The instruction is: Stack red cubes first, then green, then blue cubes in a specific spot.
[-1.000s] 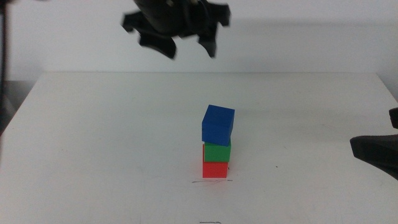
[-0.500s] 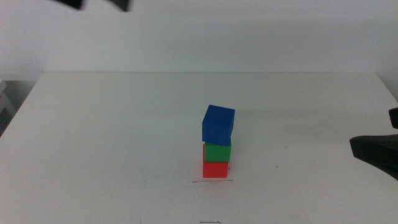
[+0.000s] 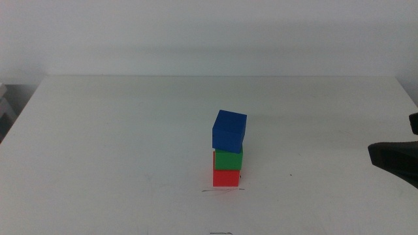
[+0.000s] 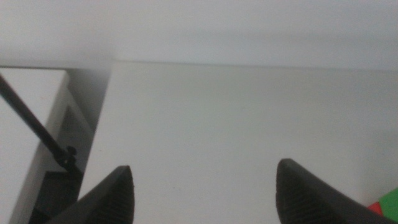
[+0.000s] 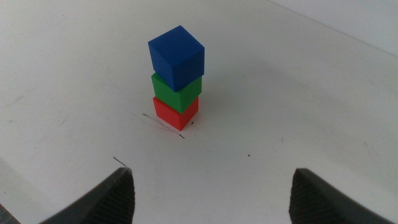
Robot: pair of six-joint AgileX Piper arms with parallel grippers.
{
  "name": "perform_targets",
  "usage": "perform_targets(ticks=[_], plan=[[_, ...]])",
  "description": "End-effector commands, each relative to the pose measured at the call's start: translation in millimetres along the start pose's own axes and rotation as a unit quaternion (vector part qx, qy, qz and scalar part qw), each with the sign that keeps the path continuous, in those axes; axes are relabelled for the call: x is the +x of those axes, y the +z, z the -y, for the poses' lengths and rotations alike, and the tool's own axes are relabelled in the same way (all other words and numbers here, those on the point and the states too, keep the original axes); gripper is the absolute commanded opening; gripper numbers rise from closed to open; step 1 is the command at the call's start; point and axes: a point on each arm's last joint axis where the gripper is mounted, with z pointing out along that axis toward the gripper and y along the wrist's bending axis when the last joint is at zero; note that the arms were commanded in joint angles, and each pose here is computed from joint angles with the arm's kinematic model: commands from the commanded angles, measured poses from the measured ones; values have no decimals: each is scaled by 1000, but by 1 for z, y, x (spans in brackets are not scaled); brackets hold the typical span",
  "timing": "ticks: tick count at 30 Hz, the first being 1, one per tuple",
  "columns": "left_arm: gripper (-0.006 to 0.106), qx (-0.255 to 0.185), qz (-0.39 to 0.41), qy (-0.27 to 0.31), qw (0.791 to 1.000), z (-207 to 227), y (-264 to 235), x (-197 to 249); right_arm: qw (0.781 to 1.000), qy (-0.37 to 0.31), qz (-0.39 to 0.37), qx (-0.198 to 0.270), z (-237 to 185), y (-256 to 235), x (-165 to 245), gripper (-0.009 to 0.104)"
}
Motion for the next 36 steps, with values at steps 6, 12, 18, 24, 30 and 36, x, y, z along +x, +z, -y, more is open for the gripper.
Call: perform_targets(ticks=[6, 12, 18, 24, 30, 36], plan=[[75, -6, 89, 3, 996, -2, -34, 2, 999, -4, 47, 11, 2, -8, -12, 63], [75, 9, 89, -8, 996, 0, -34, 2, 999, -4, 47, 11, 2, -7, -12, 63], [75, 9, 97, -8, 995, 0, -40, 3, 999, -4, 47, 11, 2, -7, -12, 63], [75, 8, 95, -8, 995, 0, -38, 5, 999, -6, 46, 13, 2, -7, -12, 63], [75, 10, 138, -8, 990, -1, -46, 33, 996, -6, 84, 35, 6, -12, -8, 63], [75, 12, 206, -9, 978, -4, -49, 85, 985, 25, 142, 92, 17, -2, 39, 63]])
